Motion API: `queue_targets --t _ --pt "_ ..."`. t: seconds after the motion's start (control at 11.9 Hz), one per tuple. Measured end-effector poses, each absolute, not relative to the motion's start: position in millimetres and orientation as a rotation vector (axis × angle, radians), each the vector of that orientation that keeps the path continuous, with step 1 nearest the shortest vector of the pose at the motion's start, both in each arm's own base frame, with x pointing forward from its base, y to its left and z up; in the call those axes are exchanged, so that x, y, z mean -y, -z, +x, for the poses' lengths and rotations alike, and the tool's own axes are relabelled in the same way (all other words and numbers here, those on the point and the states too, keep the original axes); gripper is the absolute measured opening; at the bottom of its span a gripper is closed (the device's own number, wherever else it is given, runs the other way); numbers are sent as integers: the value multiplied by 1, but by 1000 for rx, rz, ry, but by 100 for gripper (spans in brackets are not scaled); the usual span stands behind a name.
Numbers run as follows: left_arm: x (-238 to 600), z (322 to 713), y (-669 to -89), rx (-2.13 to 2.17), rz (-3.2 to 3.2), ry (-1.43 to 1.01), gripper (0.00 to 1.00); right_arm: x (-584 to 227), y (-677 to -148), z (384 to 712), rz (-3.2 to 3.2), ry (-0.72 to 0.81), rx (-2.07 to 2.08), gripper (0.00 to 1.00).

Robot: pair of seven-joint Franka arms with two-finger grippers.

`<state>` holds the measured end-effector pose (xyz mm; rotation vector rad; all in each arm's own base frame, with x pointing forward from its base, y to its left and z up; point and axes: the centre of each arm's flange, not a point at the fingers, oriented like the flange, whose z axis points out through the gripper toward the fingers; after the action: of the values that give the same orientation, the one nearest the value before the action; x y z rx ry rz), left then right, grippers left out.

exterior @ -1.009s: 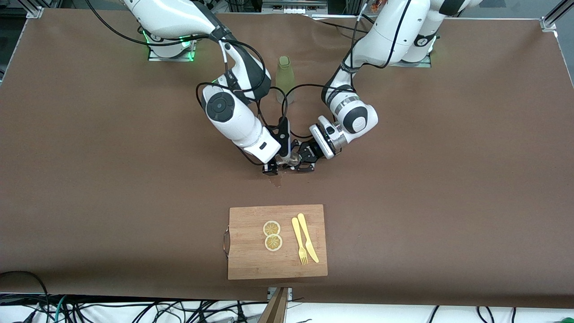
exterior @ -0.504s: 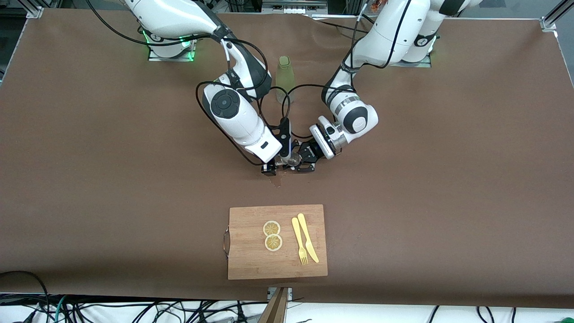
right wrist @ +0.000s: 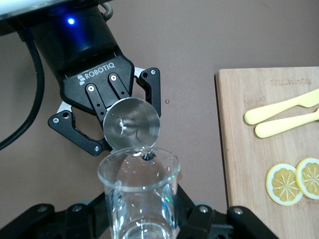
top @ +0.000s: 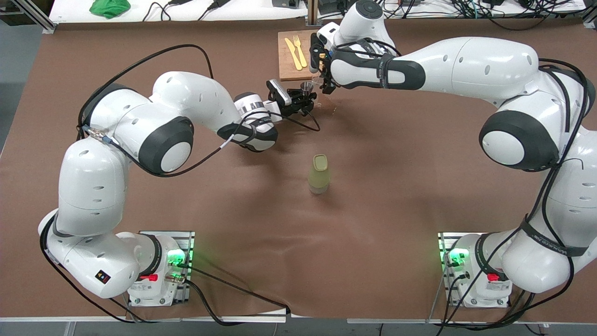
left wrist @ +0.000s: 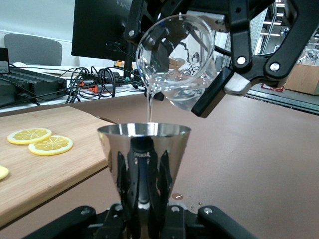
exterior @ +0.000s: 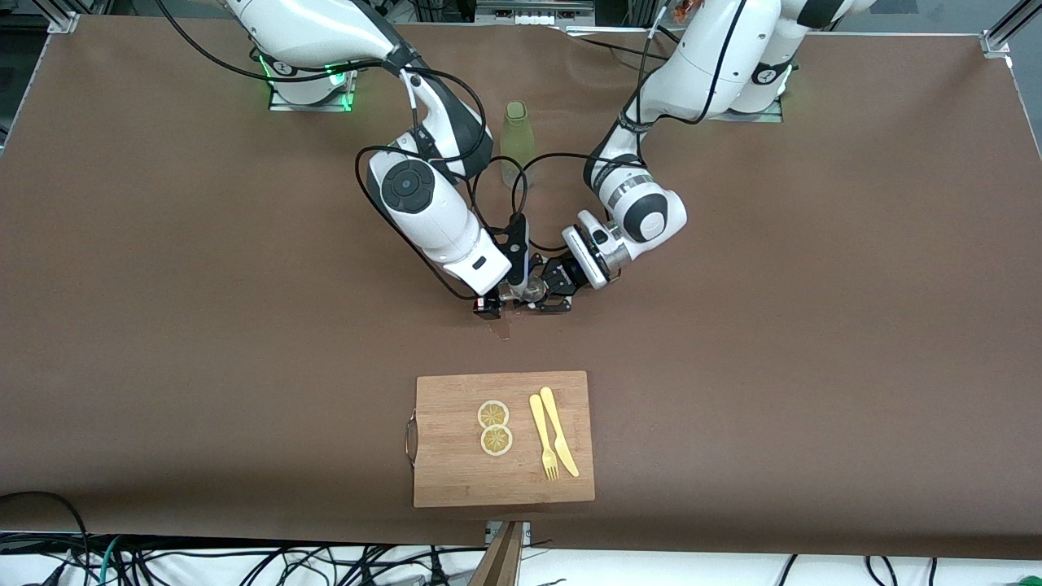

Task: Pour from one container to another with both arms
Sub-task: 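Tilt the beaker with the right gripper, pouring liquid into the jigger, then tilt the beaker upright and separate the right and left grippers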

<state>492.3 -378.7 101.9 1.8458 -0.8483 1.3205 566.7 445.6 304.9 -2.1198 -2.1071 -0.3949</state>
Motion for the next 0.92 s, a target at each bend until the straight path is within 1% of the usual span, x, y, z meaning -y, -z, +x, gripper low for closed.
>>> queue_targets --t 0.34,0.67,0.92 --pt "378 493 -102 849 1847 -1322 9 -445 -304 566 -2130 387 2035 45" --pt "377 494 -102 849 1848 -1324 9 -410 -323 587 -2068 467 1884 45" --pt "375 495 -102 850 1850 -1328 9 -369 -323 605 -2049 491 1759 45"
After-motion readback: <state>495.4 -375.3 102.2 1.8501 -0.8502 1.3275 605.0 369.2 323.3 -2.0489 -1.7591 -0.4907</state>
